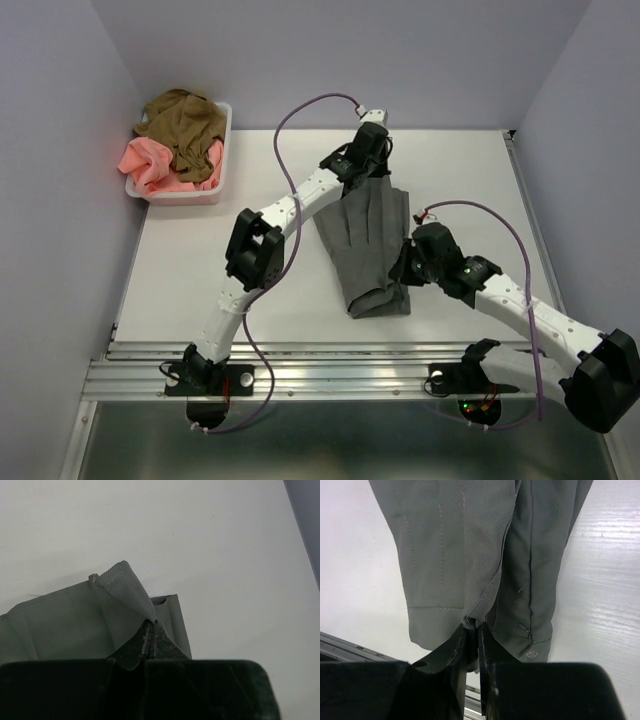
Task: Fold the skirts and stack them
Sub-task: Fold the skirt
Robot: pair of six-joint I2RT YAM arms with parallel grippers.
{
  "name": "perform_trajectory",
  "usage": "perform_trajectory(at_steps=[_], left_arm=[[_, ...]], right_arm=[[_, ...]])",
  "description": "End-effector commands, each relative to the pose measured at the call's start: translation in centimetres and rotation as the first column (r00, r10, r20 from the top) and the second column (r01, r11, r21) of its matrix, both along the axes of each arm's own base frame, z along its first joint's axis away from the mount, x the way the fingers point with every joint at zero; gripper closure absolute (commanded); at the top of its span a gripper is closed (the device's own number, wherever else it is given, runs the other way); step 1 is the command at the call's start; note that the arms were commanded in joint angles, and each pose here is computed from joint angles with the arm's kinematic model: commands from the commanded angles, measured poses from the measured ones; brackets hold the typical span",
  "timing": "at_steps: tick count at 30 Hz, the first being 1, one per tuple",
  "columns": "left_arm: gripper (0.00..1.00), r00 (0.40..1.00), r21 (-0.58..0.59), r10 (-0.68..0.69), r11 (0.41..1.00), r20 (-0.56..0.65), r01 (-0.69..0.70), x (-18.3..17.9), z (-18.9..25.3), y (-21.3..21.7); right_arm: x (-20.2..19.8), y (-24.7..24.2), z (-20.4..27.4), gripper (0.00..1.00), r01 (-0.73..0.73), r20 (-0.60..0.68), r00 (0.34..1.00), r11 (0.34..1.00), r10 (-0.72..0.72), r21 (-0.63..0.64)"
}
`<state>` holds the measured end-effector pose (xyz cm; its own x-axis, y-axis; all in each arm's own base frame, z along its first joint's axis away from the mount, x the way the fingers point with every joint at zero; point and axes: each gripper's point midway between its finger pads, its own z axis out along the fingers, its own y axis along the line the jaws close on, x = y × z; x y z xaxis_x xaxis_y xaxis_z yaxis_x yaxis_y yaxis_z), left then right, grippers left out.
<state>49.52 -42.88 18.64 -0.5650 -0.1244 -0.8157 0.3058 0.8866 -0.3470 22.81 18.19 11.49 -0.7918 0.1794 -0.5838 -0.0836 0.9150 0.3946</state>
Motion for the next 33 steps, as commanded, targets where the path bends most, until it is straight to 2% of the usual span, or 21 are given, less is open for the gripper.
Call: perform_trajectory(at_steps=[1,12,20,23,27,28,29,30,31,33], left_arm=[[1.00,0.995,-0.068,-0.058,0.996,0.083,0.063,0.3,2.6,-2.6],[1.00,0.991,-0.080,-0.136,0.987,0.007,0.136,-0.5,-2.8,-5.7],[1.00,0.984,-0.076,-0.177,0.981,-0.003,0.176,-1.5,-4.3,-7.2],[0.84,0.976,-0.088,-0.219,0.972,-0.013,0.217,-2.2,-4.6,-7.9],[0.64,0.965,-0.118,-0.264,0.958,0.004,0.262,-2.8,-3.1,-8.6],[0.61,0.962,-0.126,-0.273,0.954,0.014,0.272,-2.9,-2.6,-8.8],[0.55,0.960,-0.134,-0.280,0.950,0.027,0.281,-3.1,-1.8,-9.0],[0.44,0.957,-0.149,-0.287,0.945,0.053,0.291,-3.3,-0.1,-9.2],[0.38,0.954,-0.152,-0.292,0.942,0.066,0.299,-3.5,0.6,-9.3],[0.29,0.950,-0.162,-0.292,0.938,0.109,0.307,-3.7,3.3,-9.1]], right_arm=[[-0.4,-0.7,-0.9,0.99,0.032,-0.039,0.999,0.999,-0.032,0.008],[-0.9,-2.8,-4.4,0.99,0.119,-0.124,0.984,0.992,-0.124,-0.051],[-1.2,-3.5,-6.0,0.96,0.162,-0.153,0.973,0.983,-0.174,-0.085],[-1.2,-3.5,-6.0,0.88,0.180,-0.159,0.969,0.981,-0.190,-0.076],[-0.5,-2.9,-3.7,0.69,0.189,-0.110,0.976,0.982,-0.189,-0.013],[-0.3,-2.9,-3.1,0.59,0.186,-0.090,0.978,0.982,-0.186,-0.006],[-0.2,-2.9,-2.4,0.57,0.185,-0.072,0.980,0.983,-0.184,0.000],[0.3,-2.9,-0.8,0.49,0.188,-0.028,0.982,0.982,-0.187,0.020],[0.6,-3.0,-0.1,0.44,0.187,-0.008,0.982,0.982,-0.187,0.021],[0.8,-3.5,1.0,0.31,0.185,0.027,0.982,0.983,-0.185,-0.003]])
